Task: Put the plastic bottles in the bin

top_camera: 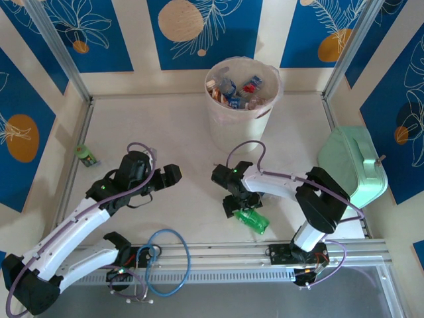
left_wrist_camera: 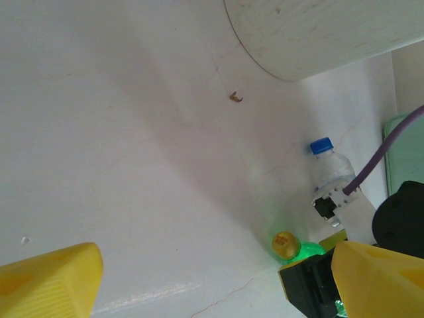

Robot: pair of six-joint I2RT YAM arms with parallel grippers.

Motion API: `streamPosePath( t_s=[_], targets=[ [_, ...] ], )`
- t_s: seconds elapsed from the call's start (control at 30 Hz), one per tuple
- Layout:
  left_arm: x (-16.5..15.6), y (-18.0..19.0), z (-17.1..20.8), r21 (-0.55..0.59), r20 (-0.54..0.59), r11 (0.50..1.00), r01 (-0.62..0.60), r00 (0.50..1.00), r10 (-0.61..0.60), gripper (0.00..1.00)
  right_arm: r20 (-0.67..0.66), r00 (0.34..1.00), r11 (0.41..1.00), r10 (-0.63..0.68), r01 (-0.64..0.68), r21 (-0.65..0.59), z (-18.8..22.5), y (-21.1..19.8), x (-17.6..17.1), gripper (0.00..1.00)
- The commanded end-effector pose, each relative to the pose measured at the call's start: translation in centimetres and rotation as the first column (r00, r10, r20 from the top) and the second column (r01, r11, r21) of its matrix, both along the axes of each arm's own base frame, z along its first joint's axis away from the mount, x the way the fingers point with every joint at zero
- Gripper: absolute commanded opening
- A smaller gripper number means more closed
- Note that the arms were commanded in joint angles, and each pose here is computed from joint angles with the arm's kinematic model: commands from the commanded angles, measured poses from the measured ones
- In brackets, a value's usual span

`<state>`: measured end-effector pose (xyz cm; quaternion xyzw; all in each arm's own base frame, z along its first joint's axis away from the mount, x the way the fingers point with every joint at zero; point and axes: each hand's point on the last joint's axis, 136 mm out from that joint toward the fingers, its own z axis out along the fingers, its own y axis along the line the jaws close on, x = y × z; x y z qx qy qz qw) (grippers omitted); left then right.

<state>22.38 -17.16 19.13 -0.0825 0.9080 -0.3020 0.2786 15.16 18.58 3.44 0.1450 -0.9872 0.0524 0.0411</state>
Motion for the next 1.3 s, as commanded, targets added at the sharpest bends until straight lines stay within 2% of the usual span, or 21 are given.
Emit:
streamPosePath(
  t_s=[0.0, 0.23, 0.57, 0.73, 0.93, 1.1, 1.27],
  targets=[
    [0.1, 0.0, 0.3, -0.022, 0.000, 1.000, -0.006, 1.000, 0.006, 0.90, -0.030, 0.999, 0.999, -0.018, 0.019, 0.034, 0.0, 0.9, 0.0, 0.76],
    [0.2, 0.0, 0.4, -0.020, 0.003, 1.000, -0.003, 1.000, 0.003, 0.90, 0.010, 0.999, 0.992, -0.048, 0.046, 0.115, 1.6, 1.5, 0.7, 0.65],
    [0.5, -0.3, 0.0, -0.017, -0.005, 1.000, 0.000, 1.000, 0.000, 0.90, 0.152, 0.982, 0.939, -0.112, 0.055, 0.338, 7.8, 2.9, 2.1, 0.59],
    [0.7, -0.6, 0.2, -0.027, -0.001, 1.000, 0.010, 1.000, -0.010, 0.90, 0.217, 0.956, 0.875, -0.199, 0.074, 0.479, 10.8, 3.5, 3.1, 0.54],
    [0.9, -0.8, 0.5, -0.023, 0.013, 1.000, 0.021, 1.000, -0.021, 0.90, 0.262, 0.907, 0.747, -0.330, 0.082, 0.659, 14.6, 3.8, 4.4, 0.53],
    [0.8, -0.8, 0.2, -0.020, 0.006, 0.999, 0.025, 1.000, -0.025, 0.90, 0.332, 0.854, 0.658, -0.400, 0.016, 0.753, 19.1, 3.3, 5.1, 0.52],
    [0.8, -0.7, 0.1, -0.015, 0.006, 1.000, 0.022, 1.000, -0.022, 0.90, 0.396, 0.802, 0.594, -0.448, -0.064, 0.802, 24.3, 2.7, 5.9, 0.52]
  ],
)
